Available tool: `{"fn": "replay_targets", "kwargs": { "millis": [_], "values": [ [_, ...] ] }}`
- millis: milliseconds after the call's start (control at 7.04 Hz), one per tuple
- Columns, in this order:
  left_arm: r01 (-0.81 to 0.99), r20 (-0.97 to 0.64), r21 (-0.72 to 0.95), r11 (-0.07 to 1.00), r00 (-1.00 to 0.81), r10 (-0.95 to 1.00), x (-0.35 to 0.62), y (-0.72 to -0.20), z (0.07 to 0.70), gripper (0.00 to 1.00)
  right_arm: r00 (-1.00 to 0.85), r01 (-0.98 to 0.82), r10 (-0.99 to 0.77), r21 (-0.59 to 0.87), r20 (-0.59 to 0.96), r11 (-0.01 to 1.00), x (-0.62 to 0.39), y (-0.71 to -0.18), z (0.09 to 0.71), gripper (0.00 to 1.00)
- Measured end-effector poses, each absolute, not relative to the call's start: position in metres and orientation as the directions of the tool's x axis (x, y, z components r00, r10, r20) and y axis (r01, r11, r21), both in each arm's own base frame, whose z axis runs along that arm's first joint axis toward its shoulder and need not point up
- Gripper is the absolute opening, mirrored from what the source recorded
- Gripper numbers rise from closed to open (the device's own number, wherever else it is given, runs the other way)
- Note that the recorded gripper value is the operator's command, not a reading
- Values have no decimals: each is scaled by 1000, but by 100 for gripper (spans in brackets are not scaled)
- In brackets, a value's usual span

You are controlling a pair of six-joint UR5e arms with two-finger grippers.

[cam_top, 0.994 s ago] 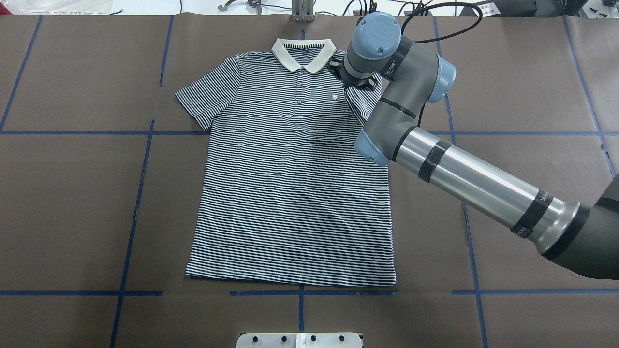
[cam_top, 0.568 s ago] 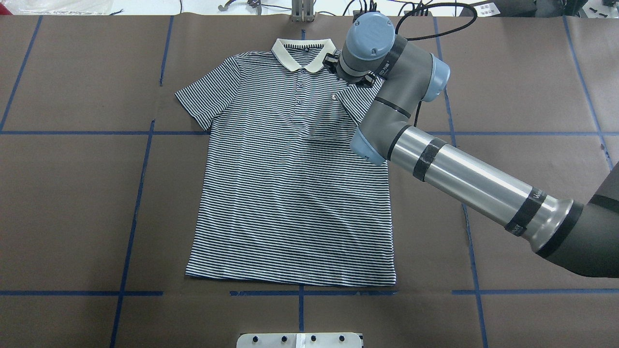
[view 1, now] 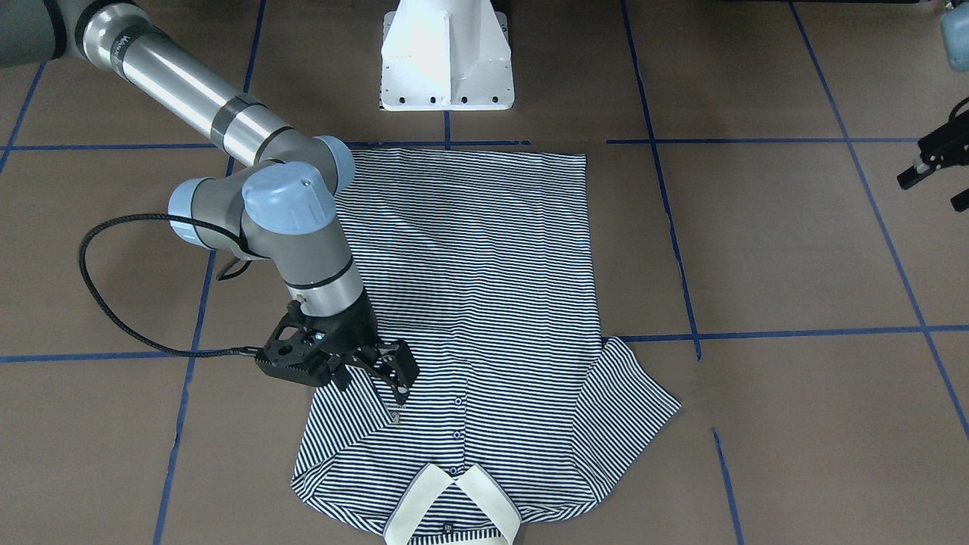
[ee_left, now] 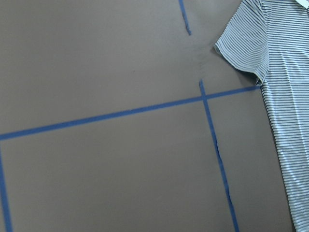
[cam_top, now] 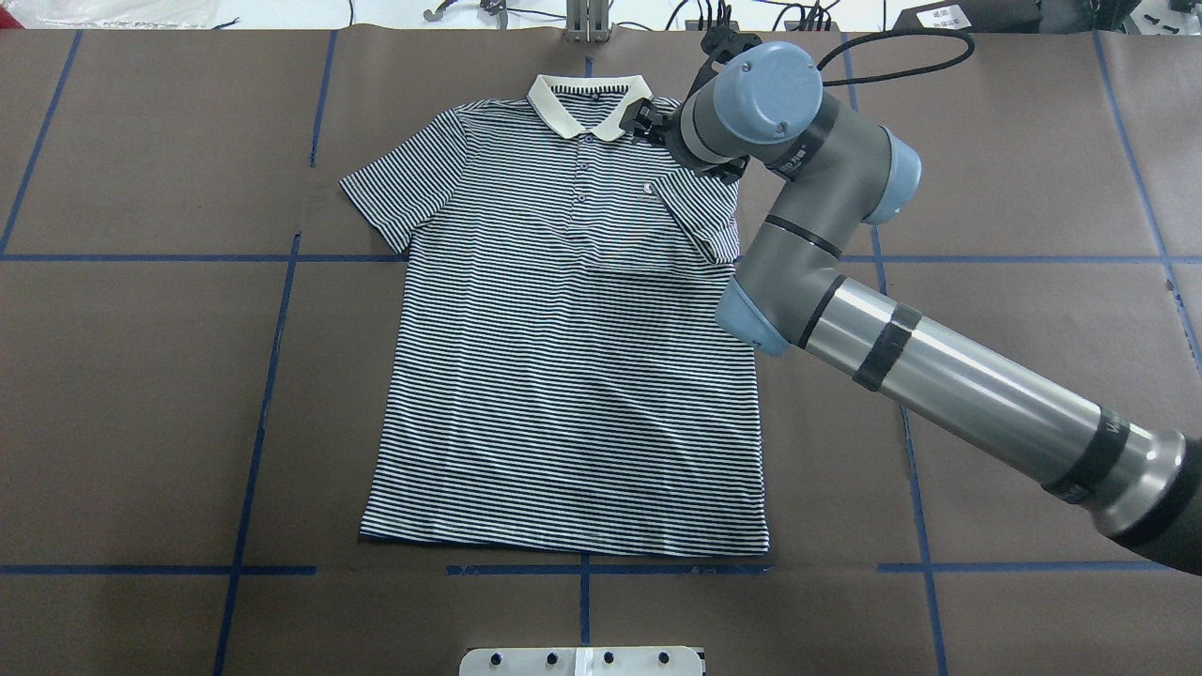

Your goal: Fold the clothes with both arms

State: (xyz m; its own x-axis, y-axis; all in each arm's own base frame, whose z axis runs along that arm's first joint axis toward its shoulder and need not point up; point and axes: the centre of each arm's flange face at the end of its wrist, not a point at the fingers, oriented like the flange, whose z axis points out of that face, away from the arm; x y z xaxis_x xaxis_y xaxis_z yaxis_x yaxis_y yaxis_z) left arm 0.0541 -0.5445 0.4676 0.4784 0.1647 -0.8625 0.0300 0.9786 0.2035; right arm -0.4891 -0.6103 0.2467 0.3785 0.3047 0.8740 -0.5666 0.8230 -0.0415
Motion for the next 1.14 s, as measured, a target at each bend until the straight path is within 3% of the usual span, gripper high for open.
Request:
{"fn": "replay_targets", "kwargs": {
  "millis": [142,426,710,1136],
  "values": [
    [50,-858,130,990,505,87,119,-591,446,99,342,-568,287,-47,895,822,-466,-587,244,100],
    [123,-825,53,991,565,-26,265,-626,400,94,277,-552,228,-39,933,833,-425,-545,228,100],
    [175,-844,50,983,533,-52,327,-662,394,92,203,-554,225,-78,953,829,-385,-508,220,100],
    [236,-835,82,968,546,-63,371,-703,406,79,169,-525,220,-101,961,845,-346,-470,227,100]
  ]
}}
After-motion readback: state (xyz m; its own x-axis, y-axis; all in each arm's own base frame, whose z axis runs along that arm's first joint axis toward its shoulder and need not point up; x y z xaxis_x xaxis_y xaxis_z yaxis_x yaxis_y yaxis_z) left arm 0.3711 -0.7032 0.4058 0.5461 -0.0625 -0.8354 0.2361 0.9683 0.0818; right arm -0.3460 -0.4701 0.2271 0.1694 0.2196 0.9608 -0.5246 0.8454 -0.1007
